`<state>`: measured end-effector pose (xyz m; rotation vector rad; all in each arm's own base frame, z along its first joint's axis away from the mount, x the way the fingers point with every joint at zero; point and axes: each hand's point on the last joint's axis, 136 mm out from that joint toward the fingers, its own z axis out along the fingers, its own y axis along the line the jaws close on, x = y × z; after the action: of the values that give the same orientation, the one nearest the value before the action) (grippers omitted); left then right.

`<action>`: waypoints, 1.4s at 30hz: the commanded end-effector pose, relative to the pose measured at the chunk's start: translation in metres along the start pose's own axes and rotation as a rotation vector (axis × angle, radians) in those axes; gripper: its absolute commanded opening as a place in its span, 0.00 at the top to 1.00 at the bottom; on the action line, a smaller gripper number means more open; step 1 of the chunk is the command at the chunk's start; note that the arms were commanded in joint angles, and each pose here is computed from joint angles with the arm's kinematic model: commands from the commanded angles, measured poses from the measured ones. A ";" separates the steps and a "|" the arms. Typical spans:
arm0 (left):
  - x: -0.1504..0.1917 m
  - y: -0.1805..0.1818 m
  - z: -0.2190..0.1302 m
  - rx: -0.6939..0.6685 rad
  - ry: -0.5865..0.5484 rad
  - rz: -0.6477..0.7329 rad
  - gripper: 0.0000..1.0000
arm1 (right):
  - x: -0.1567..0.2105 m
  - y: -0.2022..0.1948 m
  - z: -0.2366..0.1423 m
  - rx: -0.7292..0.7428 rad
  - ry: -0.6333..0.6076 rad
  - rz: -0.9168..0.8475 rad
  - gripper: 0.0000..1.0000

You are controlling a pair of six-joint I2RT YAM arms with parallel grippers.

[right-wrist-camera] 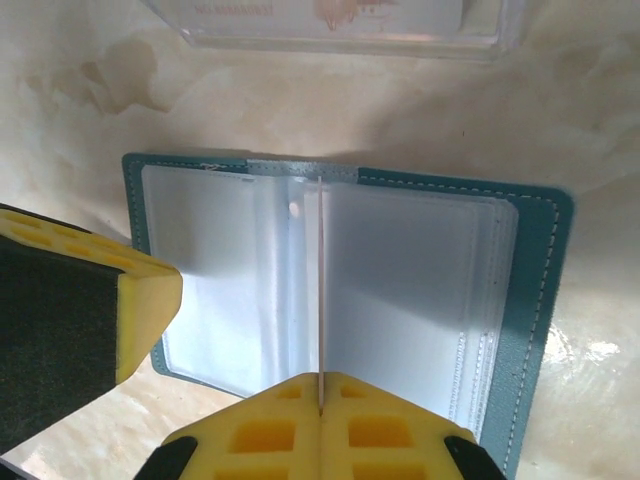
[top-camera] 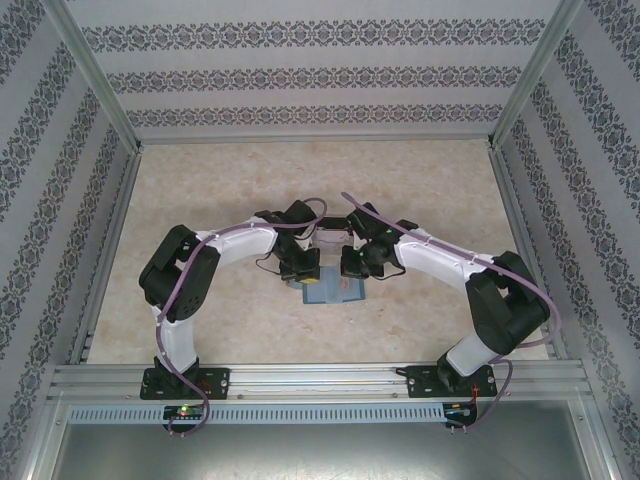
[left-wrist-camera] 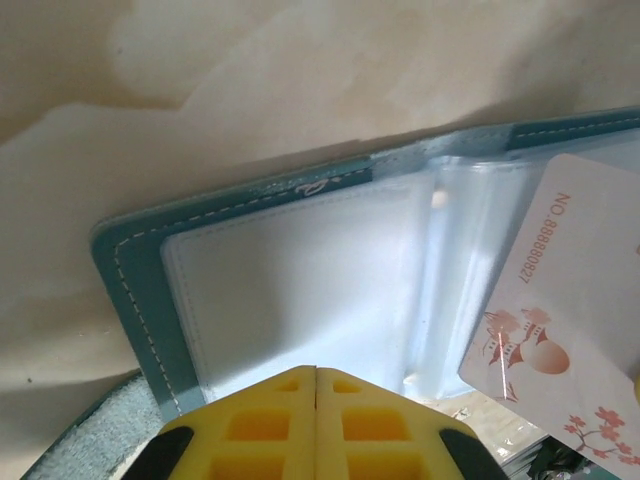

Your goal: Take the credit cards out of the card holder

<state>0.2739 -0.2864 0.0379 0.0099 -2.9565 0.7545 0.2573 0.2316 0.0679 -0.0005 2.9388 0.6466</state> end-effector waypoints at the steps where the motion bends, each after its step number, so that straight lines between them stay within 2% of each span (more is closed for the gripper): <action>1: 0.005 -0.003 -0.003 -0.020 0.021 0.026 0.92 | -0.005 0.003 -0.013 -0.021 -0.029 -0.016 1.00; 8: -0.001 -0.010 -0.015 -0.002 -0.018 0.041 0.92 | -0.012 0.012 -0.022 -0.038 -0.052 -0.102 1.00; 11: -0.003 -0.010 -0.019 0.005 -0.028 0.048 0.93 | -0.012 0.025 -0.028 -0.087 -0.059 -0.235 1.00; 19: -0.008 0.008 -0.035 -0.027 -0.084 0.047 0.92 | -0.025 0.026 -0.042 -0.048 -0.090 -0.518 1.00; 24: -0.008 0.021 -0.044 -0.032 -0.108 0.028 0.91 | -0.033 0.031 -0.048 -0.040 -0.103 -0.794 1.00; 33: -0.003 0.044 -0.051 -0.042 -0.133 -0.024 0.90 | -0.047 0.035 -0.062 0.007 -0.006 -1.240 1.00; 42: 0.000 0.058 -0.056 -0.062 -0.146 -0.060 0.89 | -0.069 0.035 -0.060 0.041 0.143 -1.437 1.00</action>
<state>0.2763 -0.2196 0.0514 0.1345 -3.0712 0.6930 0.3200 0.2483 0.1494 -1.7274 2.1794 0.3159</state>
